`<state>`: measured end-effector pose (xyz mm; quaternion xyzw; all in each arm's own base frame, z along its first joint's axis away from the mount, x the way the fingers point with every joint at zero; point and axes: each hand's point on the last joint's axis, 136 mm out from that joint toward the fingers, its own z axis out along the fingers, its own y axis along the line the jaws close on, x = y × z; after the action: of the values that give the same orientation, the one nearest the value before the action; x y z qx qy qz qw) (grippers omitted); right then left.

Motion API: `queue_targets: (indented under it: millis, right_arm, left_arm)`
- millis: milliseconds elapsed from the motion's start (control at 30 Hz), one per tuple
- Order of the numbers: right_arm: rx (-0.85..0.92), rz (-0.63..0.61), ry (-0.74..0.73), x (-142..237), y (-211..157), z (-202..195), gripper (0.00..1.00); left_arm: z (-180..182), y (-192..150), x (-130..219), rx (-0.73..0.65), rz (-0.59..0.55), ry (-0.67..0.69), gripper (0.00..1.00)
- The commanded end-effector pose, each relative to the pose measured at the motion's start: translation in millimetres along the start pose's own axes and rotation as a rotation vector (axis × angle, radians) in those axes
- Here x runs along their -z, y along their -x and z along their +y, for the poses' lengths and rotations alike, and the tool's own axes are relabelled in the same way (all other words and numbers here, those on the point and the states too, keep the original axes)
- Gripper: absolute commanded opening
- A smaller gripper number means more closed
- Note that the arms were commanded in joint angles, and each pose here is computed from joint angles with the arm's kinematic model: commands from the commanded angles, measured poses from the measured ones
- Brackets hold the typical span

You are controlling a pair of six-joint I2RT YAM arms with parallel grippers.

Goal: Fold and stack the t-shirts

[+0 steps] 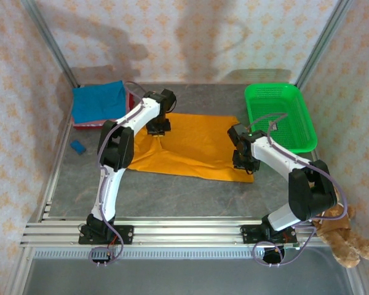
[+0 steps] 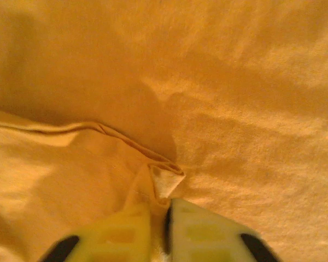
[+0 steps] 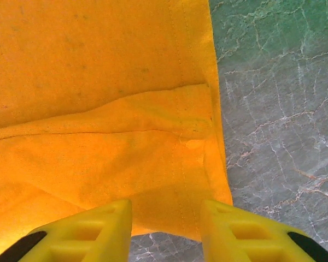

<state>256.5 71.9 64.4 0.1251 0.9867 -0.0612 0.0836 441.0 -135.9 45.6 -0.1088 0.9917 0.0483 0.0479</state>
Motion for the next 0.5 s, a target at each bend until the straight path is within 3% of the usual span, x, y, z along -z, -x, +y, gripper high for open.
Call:
queue_targets:
  millis: [0, 200, 467]
  right_arm:
    - [-0.016, -0.04, 0.024, 16.6, 4.6, 1.1, 0.38]
    - [-0.046, -0.017, 0.153, 25.8, -7.5, 25.7, 0.4]
    - [0.003, 0.041, 0.19, 7.2, -19.6, 68.1, 0.42]
  left_arm:
    - [2.9, 2.6, 19.4, -0.012, -0.011, -0.009, 0.34]
    - [41.2, -8.8, 58.3, 0.011, -0.047, -0.003, 0.47]
    - [115.7, -71.2, 32.3, 0.126, 0.059, -0.018, 0.51]
